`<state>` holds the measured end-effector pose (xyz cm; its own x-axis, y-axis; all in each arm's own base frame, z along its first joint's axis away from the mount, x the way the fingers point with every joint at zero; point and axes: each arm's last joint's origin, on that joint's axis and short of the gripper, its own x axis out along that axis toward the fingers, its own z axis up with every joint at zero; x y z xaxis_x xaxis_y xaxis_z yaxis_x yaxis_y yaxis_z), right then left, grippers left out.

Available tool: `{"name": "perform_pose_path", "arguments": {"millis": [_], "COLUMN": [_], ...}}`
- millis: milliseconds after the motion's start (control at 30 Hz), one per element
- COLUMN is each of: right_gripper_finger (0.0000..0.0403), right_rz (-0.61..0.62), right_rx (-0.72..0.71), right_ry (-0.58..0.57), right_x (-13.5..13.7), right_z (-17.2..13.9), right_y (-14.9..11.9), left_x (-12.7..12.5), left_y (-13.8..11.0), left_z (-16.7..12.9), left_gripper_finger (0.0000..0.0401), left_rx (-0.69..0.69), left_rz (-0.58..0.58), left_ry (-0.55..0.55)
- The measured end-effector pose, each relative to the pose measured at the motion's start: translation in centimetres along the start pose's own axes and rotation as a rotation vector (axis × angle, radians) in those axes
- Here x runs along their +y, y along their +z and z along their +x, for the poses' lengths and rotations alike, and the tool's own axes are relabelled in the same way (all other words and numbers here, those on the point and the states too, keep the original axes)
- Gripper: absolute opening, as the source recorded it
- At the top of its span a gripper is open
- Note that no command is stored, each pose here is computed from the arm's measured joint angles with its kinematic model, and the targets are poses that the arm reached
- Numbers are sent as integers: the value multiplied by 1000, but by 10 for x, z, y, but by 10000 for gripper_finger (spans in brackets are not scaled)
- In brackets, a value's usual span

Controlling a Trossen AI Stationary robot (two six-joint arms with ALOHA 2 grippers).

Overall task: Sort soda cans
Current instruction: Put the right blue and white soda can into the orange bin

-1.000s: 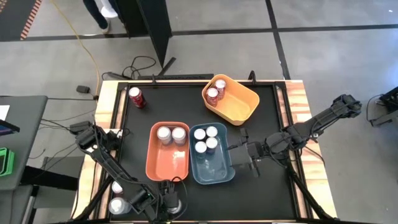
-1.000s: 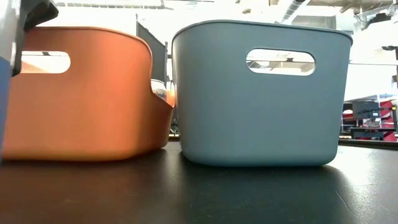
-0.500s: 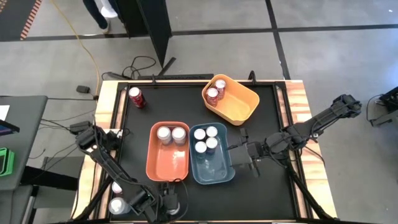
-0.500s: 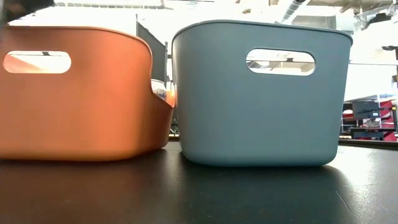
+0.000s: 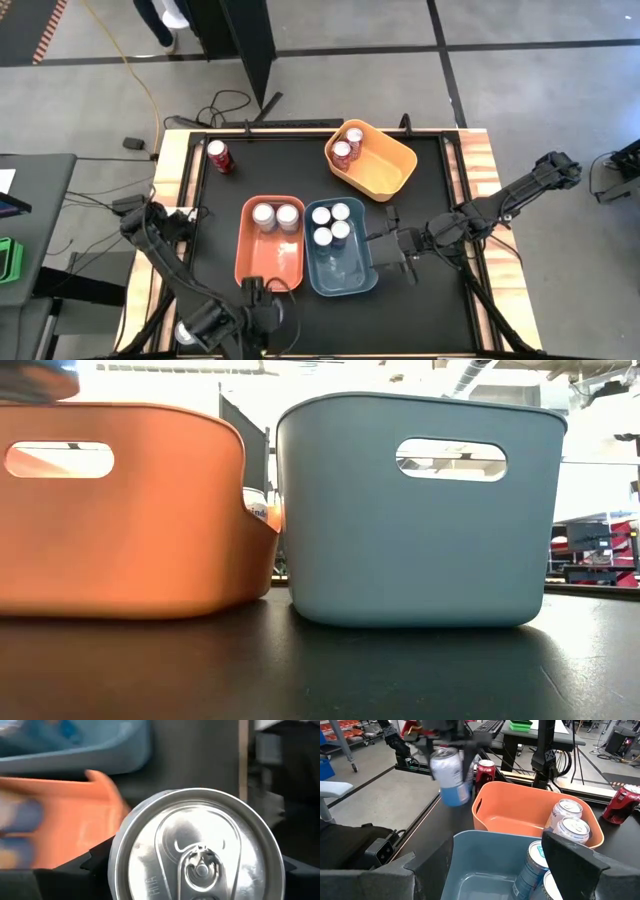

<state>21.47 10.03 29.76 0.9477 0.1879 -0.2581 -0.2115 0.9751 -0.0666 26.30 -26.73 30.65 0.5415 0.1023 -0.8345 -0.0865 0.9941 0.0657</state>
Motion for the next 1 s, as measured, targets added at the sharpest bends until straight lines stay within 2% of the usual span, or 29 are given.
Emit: {"name": "perform_pose_path", "arguments": {"millis": [167, 400, 667, 867, 1000], "right_gripper_finger": [323, 323, 323, 323, 323], "right_rz": [-4, -14, -14, -18, -19], "right_rx": [0, 8, 8, 6, 5], "right_ry": [0, 0, 3, 19, 21], "right_x": [0, 0, 1, 4, 5], "right_z": [0, 0, 0, -1, -1], "right_y": [0, -1, -1, -1, -1], "left_x": [24, 68, 91, 98, 104], "left_y": [22, 36, 44, 18, -4], "left_z": [-11, -12, -3, 11, 18], "left_gripper_finger": [297, 297, 297, 297, 297], "left_rx": [5, 74, 108, 152, 100], "left_rz": [-11, -43, -127, -185, -235], "left_ry": [68, 202, 288, 356, 310]}}
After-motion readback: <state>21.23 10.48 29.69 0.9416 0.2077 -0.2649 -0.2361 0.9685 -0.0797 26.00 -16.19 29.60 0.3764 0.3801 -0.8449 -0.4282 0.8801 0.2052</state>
